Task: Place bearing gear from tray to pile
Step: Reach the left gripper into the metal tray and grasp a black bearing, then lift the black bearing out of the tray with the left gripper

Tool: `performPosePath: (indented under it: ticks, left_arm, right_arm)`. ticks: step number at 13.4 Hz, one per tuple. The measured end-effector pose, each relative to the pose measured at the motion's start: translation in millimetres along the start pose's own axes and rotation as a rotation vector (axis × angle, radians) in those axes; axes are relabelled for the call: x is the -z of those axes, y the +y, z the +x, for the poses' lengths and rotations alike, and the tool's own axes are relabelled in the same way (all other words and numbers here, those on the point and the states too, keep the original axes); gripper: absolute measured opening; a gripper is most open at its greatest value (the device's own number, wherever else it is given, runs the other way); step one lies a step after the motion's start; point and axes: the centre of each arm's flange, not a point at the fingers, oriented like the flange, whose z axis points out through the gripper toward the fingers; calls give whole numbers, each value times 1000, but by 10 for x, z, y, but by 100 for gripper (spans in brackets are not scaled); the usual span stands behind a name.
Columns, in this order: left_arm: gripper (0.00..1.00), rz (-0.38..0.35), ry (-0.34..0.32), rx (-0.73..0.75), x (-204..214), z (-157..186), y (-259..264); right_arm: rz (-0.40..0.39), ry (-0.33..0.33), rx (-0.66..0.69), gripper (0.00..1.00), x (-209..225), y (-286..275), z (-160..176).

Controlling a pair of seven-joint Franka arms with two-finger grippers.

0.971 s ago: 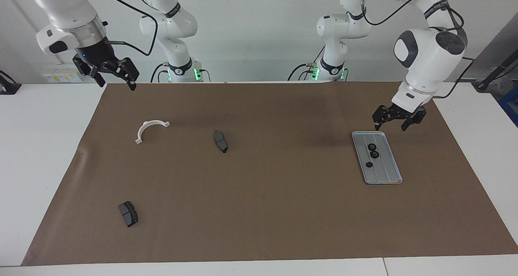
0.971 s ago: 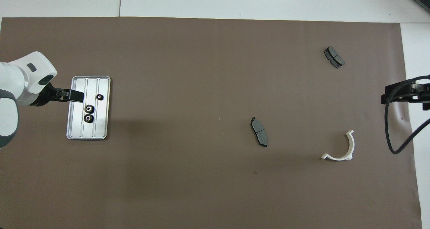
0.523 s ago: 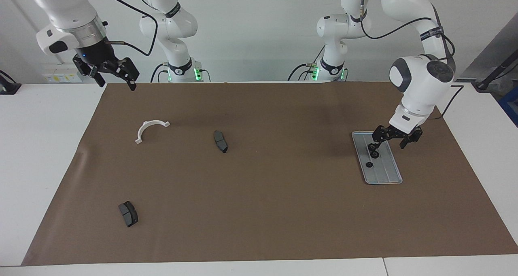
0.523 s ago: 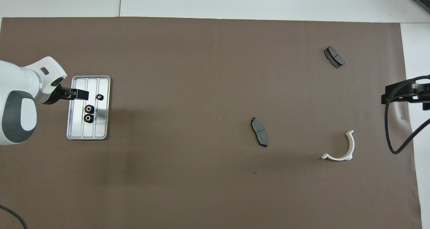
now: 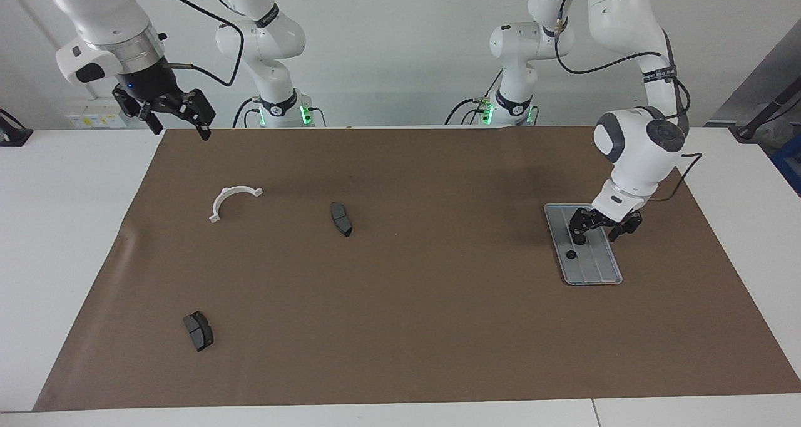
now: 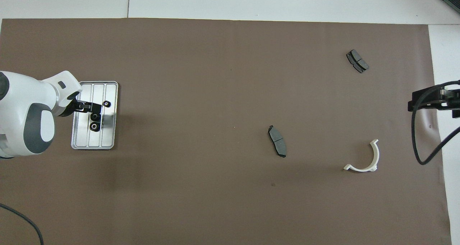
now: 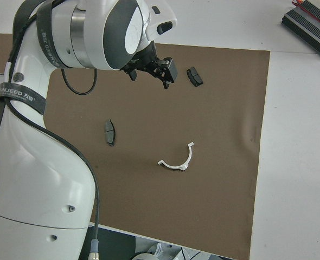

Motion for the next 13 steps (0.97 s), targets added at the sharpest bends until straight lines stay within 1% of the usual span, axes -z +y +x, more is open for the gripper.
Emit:
performPosePath:
  ticks: [1,2,3,4,6,10,13]
  left_arm:
    - [86,-2,-5,-8,-26,-13,18]
    - [86,-3,-9,-17,-55,-21,25]
    - [82,-2,-9,-29,-89,-24,25]
    - [82,-2,-10,-40,-135,-27,26]
    - [77,-3,-15,-59,-227,-32,27]
    - [76,-4,-23,-69,-379,-79,37]
    - [74,-4,-20,-71,-392,-89,41]
  right_arm:
    - [0,0,0,100,0,0,0]
    - [0,0,0,100,0,0,0]
    - [0,0,0,100,0,0,0]
    - [0,0,0,100,0,0,0]
    - [0,0,0,100,0,0,0]
    - [0,0,0,100,0,0,0]
    - [0,0,0,100,0,0,0]
